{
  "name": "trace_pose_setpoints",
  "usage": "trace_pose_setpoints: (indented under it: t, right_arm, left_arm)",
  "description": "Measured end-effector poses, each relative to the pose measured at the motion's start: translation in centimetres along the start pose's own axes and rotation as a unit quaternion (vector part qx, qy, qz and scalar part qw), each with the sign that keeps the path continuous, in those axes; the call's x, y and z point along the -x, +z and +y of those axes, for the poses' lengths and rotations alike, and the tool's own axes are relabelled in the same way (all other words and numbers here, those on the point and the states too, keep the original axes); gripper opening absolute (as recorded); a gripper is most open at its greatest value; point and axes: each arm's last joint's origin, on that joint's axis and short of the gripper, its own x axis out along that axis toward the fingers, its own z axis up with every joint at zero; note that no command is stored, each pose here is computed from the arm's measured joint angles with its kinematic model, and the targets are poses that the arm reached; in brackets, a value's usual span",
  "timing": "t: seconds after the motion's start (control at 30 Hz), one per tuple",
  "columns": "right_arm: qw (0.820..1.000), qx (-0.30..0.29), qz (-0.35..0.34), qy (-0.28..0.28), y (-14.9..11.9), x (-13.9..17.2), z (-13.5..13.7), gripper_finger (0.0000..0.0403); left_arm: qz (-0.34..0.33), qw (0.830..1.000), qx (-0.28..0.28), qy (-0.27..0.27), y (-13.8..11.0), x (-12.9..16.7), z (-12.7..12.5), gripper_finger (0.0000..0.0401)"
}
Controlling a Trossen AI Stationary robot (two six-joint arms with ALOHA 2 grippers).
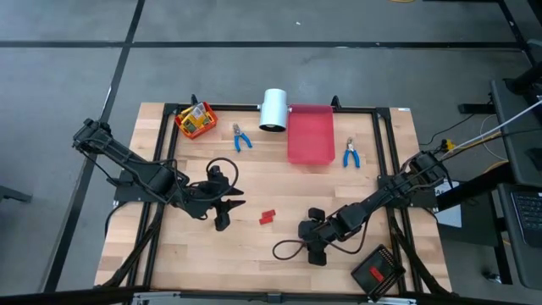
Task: Pick & Place School Supplies
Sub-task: Put the red eraser into the black bin
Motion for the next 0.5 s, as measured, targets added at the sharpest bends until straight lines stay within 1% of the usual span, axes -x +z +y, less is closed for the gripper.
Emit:
trace_pose_setpoints:
  t: [0.13,0.23,0.33,0.5]
  right_arm:
    - [1.0,0.0,-0.002,-0.003,-0.01,0.0,0.0,0.0174]
    - [1.0,0.002,-0.002,-0.005,-0.06,0.01,0.02,0.0156]
    - [1.0,0.003,-0.002,-0.01,-0.13,0.01,0.02,0.0127]
    - [1.0,-0.005,0.003,-0.016,-0.25,-0.15,-0.06,0.0063]
  left_arm:
    - [0.0,1.0,0.002,-0.003,0.03,0.0,-0.04,0.0127]
    - [-0.001,1.0,0.002,-0.004,0.05,0.0,-0.05,0.0127]
    - [-0.002,1.0,0.003,-0.005,0.08,0.0,-0.08,0.0127]
    - [-0.002,1.0,0.003,-0.005,0.07,0.0,-0.08,0.0127]
